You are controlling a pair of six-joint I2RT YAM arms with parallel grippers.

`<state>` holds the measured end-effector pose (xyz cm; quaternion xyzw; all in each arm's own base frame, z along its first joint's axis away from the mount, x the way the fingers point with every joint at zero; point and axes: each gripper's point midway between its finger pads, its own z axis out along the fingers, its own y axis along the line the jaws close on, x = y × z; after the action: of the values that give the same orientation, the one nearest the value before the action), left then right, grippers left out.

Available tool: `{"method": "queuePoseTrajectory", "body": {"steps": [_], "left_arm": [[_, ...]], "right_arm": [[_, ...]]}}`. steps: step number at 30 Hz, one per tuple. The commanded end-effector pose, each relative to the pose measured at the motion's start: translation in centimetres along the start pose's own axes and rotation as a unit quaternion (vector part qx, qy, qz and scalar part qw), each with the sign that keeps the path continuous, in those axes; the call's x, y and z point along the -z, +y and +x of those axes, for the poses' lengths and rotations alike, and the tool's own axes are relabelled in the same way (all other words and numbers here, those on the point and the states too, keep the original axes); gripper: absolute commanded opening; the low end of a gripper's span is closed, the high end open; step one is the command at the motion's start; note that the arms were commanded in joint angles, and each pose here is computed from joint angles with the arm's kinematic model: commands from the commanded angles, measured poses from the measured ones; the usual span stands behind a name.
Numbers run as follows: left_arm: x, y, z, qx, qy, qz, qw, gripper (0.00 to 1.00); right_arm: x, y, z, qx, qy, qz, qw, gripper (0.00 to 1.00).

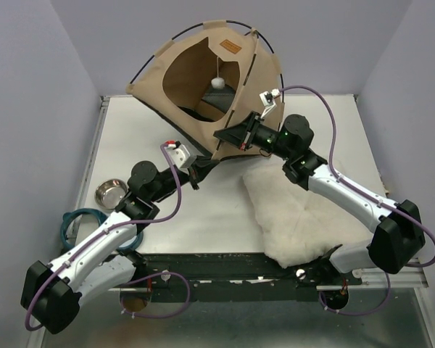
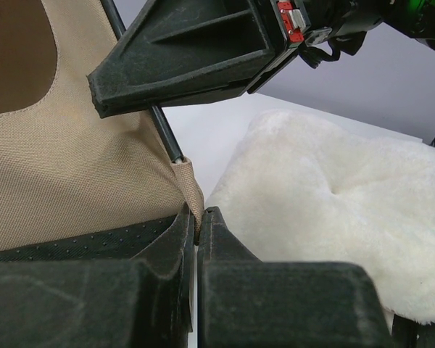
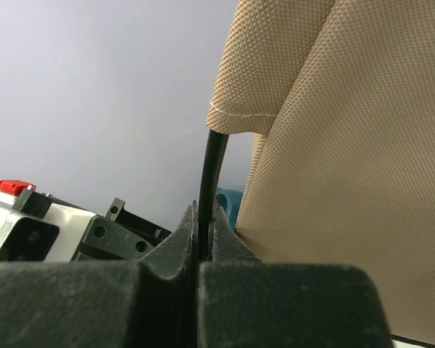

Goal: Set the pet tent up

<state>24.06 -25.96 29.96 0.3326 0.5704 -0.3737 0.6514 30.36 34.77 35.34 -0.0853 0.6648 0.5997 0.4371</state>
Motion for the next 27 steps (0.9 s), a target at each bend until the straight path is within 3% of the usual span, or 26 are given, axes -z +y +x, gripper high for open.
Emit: {"method": "queuePoseTrajectory", "body": {"steps": [1,27], "left_arm": [[0.0,-2.8,0.0,0.042,0.011,0.057,0.997,0.0],[-1.7,-1.7,-0.4,0.093,0.014,0.03,0.995,0.0]], "right_arm": [[1.0,-0.7,-5.1,0.06,-0.098,0.026,0.993,0.01],[1.1,-0.8,-3.3,0.05,-0.072,0.014,0.996,0.01]]}}
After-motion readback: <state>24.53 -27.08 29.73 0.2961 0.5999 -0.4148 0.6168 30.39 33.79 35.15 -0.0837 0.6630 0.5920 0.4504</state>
